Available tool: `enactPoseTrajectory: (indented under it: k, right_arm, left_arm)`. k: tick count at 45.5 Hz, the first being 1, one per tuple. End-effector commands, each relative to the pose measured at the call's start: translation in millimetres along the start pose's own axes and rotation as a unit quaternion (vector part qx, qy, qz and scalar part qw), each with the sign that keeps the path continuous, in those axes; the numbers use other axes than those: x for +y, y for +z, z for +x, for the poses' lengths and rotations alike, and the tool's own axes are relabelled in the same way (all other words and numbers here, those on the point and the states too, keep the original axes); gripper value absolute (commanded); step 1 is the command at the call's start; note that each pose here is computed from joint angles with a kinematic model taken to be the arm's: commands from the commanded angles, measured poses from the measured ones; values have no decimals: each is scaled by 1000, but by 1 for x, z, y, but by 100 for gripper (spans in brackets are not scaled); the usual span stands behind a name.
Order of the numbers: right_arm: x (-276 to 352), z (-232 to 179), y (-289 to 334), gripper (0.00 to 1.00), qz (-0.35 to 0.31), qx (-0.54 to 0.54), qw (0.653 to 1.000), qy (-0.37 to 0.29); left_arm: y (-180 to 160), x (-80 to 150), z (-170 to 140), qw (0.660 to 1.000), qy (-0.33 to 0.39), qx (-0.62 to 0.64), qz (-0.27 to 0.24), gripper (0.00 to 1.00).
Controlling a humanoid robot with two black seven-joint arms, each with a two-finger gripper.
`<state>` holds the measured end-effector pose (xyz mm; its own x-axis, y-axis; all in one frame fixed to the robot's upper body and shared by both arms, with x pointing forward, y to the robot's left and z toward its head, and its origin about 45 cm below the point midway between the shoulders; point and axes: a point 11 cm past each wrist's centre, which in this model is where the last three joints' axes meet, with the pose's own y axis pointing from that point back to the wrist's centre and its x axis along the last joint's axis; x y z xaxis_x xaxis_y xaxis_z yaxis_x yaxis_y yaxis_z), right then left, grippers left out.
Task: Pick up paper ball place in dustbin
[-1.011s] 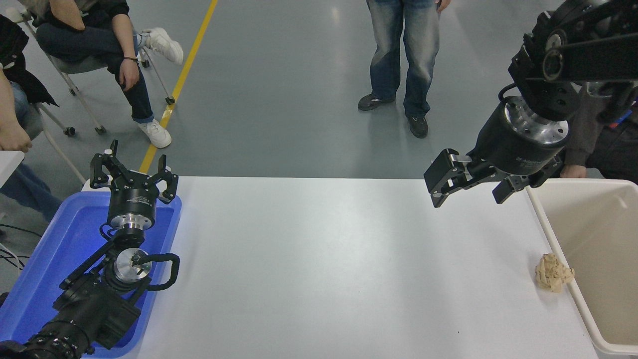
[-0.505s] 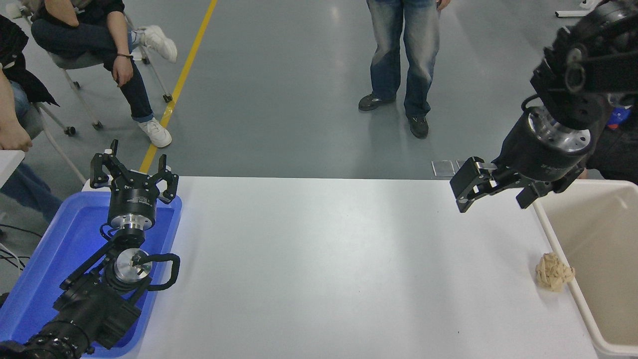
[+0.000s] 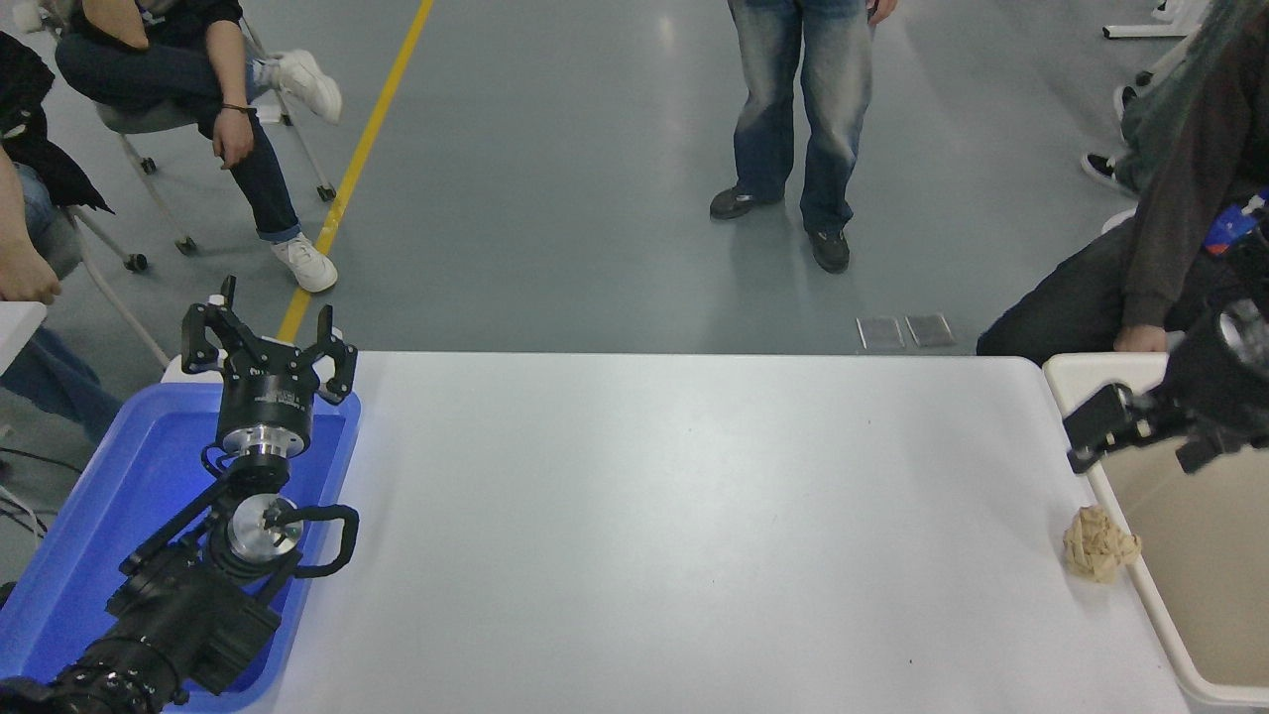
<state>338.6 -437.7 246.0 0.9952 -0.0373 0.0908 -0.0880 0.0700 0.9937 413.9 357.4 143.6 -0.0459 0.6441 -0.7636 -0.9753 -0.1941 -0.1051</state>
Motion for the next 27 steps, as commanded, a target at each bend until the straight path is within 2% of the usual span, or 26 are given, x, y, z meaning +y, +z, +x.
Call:
enactPoseTrajectory:
  k: [1, 11, 27]
  right_arm:
    - [-65, -21, 49, 100, -26, -40, 998, 32]
    - [-107, -26, 61, 100, -50, -43, 995, 81]
    - [-141, -29, 44, 100, -34, -48, 990, 124]
  left_arm:
    - [0, 0, 0, 1000, 0, 0, 0, 99]
    - [0, 0, 0, 1000, 0, 0, 0, 99]
    - [0, 0, 0, 1000, 0, 0, 0, 99]
